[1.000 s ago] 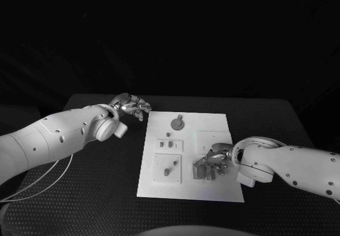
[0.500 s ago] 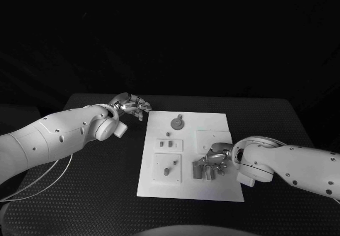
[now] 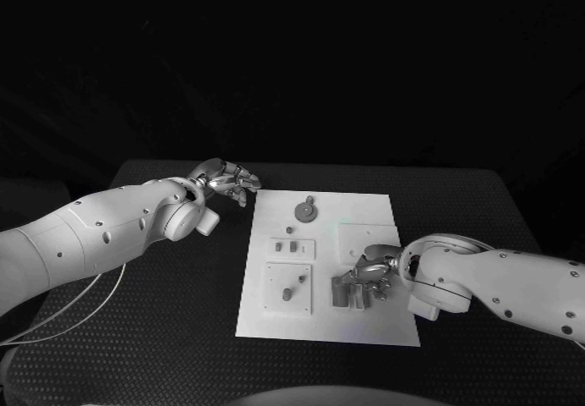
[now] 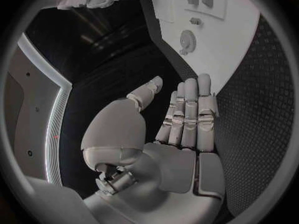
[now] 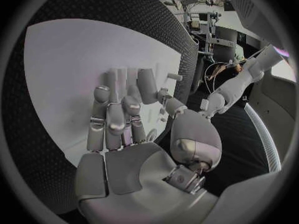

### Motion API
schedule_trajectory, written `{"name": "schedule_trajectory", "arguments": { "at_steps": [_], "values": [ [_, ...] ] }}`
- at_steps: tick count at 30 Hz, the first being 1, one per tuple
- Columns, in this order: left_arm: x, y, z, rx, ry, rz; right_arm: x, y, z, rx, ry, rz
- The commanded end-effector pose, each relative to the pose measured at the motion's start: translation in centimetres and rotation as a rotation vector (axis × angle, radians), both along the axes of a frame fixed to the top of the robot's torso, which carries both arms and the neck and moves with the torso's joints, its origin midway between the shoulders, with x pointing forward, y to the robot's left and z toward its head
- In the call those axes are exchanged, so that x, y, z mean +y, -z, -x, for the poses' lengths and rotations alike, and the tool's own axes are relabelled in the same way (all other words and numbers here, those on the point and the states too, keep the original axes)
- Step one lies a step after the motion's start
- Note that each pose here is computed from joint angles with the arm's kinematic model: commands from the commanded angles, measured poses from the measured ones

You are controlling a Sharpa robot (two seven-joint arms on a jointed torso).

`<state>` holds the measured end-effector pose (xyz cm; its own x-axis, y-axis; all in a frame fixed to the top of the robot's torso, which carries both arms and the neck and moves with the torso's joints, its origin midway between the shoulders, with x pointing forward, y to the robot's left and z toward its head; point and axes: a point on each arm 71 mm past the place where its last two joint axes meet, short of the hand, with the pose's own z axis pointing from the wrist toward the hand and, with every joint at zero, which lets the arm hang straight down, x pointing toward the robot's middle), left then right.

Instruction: Assemble the parts on the task board

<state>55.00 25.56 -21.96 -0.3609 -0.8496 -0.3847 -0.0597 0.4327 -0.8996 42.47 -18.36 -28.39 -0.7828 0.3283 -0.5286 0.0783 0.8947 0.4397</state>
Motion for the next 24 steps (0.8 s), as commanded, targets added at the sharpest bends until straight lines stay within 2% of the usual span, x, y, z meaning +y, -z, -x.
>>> {"name": "schedule_trajectory", "arguments": {
  "at_steps": [1, 6, 15, 24],
  "values": [
    [-0.3, -0.10, 0.00, 0.001, 0.013, 0.011, -0.2, 0.0, 0.1, -0.035, -0.014, 0.002],
    [-0.2, -0.10, -0.02, 0.001, 0.012, 0.011, -0.6, -0.4, 0.3, -0.073, -0.033, -0.011],
    [-0.2, -0.09, -0.04, 0.001, 0.012, 0.011, -0.8, -1.9, 0.0, -0.191, -0.061, -0.049],
    [-0.3, -0.08, -0.04, 0.002, 0.013, 0.011, -0.6, -2.1, 0.0, -0.179, -0.071, -0.033]
  ]
}}
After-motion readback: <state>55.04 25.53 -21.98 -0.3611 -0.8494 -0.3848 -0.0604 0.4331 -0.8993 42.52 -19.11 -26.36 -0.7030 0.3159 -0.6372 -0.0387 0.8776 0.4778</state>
